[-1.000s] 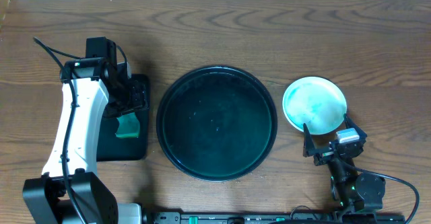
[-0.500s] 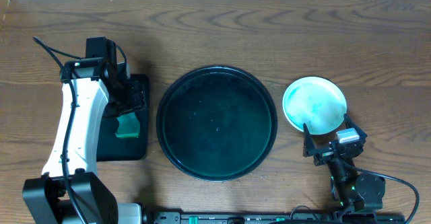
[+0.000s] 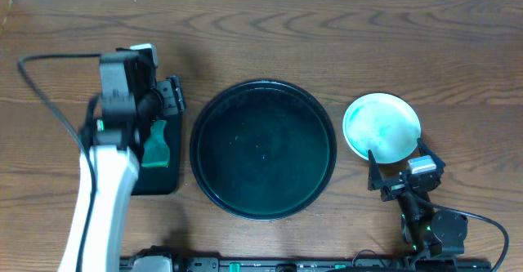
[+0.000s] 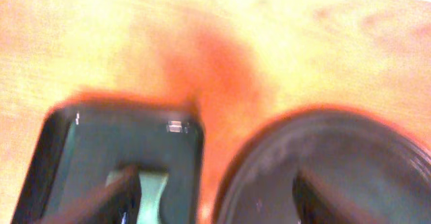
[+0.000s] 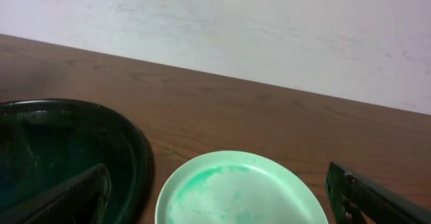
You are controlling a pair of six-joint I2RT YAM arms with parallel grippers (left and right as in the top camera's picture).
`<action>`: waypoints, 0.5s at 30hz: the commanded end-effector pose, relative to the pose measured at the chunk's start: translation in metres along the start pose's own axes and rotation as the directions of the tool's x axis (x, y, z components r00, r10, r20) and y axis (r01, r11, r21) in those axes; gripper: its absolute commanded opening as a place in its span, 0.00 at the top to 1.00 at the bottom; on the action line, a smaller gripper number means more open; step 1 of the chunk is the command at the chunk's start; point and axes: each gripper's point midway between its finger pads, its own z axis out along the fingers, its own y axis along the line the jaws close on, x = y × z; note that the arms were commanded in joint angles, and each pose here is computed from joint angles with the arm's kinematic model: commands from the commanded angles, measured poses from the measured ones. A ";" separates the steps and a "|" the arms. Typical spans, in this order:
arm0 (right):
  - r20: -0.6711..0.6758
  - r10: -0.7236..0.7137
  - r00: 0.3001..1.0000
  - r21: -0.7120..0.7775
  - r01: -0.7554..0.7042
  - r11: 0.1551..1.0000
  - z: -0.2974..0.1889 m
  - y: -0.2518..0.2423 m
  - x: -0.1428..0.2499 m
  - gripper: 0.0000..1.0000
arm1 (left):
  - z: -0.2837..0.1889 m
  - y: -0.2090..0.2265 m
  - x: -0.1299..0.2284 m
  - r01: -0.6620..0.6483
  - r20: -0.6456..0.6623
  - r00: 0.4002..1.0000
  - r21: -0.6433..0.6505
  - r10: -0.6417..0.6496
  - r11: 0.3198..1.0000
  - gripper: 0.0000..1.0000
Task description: Clean dirty plates on tray and stack at the side
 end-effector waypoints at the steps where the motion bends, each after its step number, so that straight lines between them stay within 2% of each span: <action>1: 0.004 -0.010 1.000 0.002 0.010 1.000 -0.001 -0.001 0.000 0.01 | -0.012 -0.003 0.011 -0.032 0.139 0.990 0.022 0.028 0.999 0.28; 8: 0.004 -0.010 1.000 0.002 0.010 1.000 -0.001 -0.001 0.000 0.01 | -0.039 0.001 0.039 -0.056 0.399 0.916 0.043 0.034 0.998 0.28; 15: 0.004 -0.010 1.000 0.002 0.010 1.000 -0.001 -0.001 0.000 0.01 | -0.049 0.007 0.071 -0.080 0.548 0.835 0.039 0.046 0.996 0.28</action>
